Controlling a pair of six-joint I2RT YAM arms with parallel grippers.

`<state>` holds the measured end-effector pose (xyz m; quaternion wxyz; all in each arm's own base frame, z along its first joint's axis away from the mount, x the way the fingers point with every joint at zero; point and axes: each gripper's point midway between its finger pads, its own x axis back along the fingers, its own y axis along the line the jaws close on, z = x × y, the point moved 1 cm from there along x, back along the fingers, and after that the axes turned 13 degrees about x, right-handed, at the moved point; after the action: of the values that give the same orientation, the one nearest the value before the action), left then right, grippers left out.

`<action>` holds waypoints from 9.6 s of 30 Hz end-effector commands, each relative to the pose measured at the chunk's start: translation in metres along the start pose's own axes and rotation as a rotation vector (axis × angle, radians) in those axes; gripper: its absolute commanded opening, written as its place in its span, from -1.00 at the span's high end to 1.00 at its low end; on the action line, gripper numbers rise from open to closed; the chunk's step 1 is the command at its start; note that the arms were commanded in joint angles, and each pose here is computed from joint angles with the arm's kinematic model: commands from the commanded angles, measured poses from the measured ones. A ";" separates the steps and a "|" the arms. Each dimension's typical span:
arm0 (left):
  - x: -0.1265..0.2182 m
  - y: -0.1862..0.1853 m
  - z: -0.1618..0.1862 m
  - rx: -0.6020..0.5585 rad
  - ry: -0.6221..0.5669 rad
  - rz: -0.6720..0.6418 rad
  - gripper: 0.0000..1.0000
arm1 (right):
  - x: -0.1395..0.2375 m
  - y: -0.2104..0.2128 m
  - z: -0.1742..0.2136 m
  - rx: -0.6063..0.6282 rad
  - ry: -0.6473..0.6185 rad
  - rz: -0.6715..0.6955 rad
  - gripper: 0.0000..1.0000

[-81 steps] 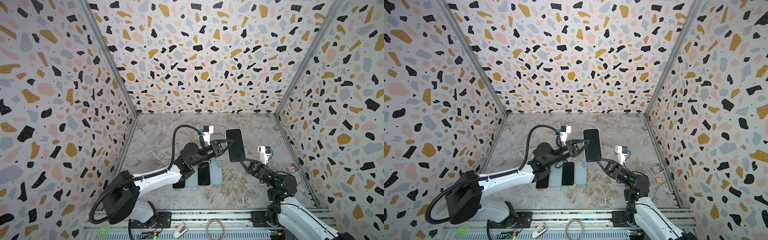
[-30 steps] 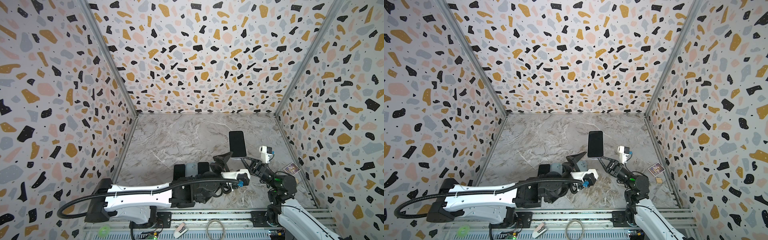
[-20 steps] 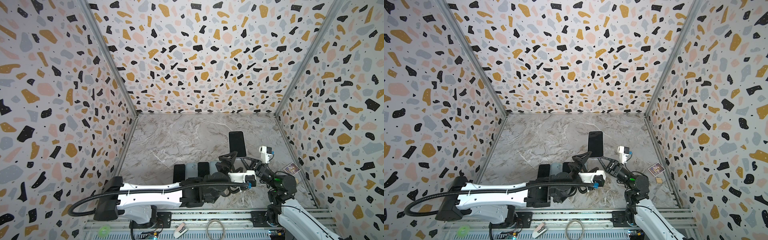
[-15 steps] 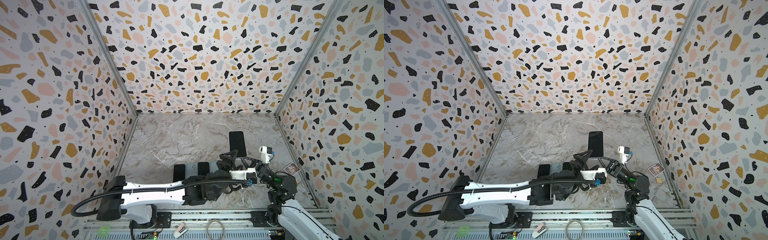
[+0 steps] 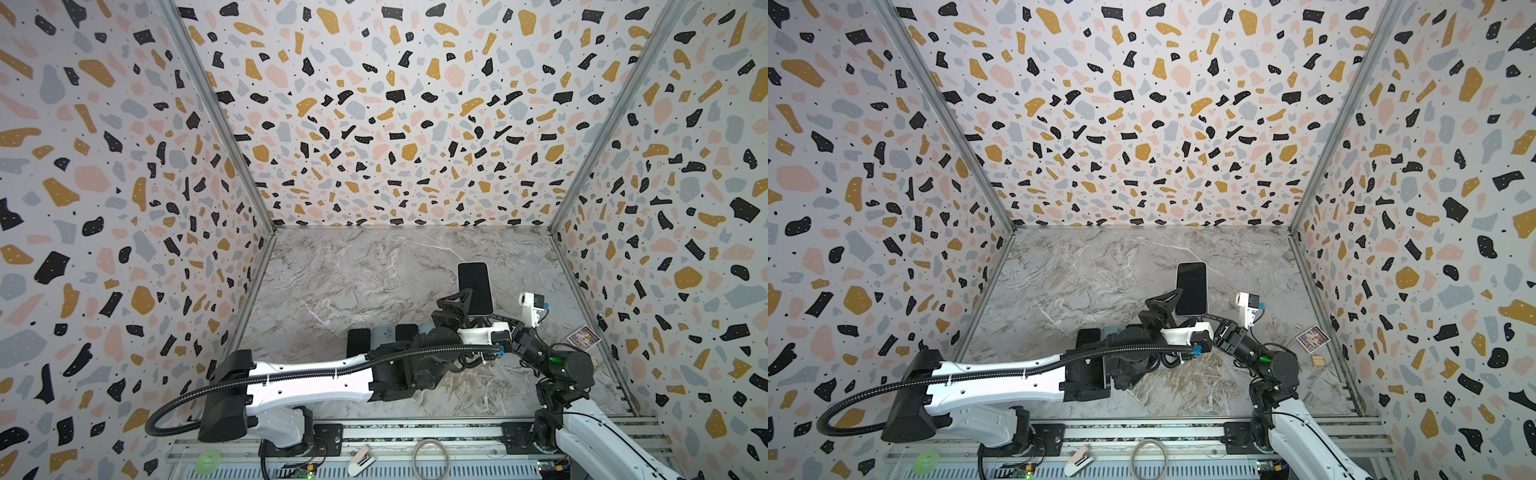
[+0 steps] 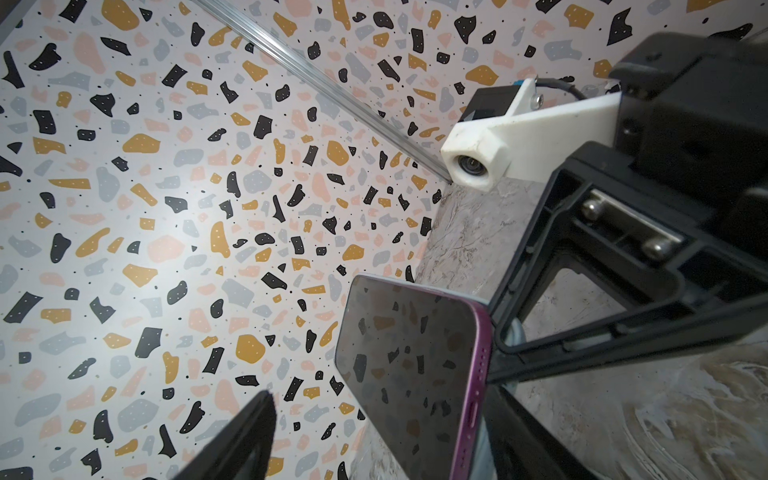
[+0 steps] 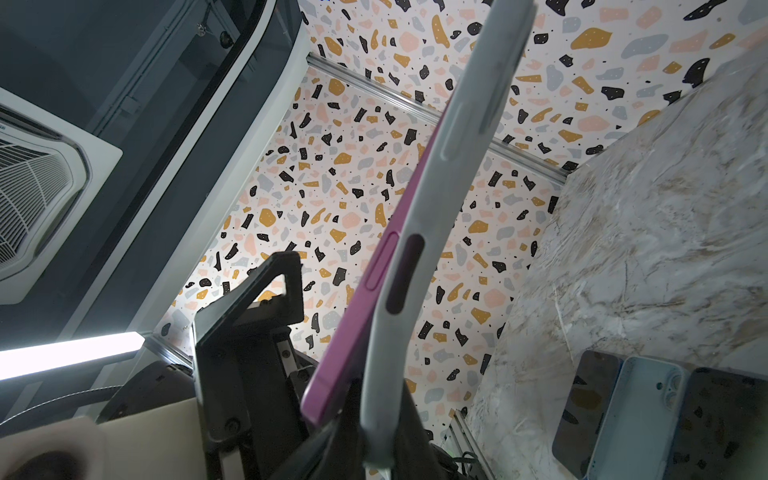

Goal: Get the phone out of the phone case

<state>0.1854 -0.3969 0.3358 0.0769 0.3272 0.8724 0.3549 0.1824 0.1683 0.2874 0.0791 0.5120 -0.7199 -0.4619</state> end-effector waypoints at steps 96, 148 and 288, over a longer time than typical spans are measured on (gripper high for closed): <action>0.008 0.044 -0.010 0.177 -0.062 0.032 1.00 | 0.046 -0.098 0.002 -0.008 0.079 0.748 1.00; -0.024 -0.153 0.113 0.096 0.241 0.159 1.00 | 0.108 -0.111 0.046 0.016 0.349 0.938 1.00; 0.174 0.215 0.358 1.008 0.284 -1.244 -0.99 | 0.116 -0.204 -0.141 0.826 0.055 1.464 -0.98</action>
<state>0.2899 0.0135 0.2206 -0.0661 -0.2464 0.9552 -0.1503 0.3264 -0.0103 0.1532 0.2715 -0.0807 -0.9584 -0.0365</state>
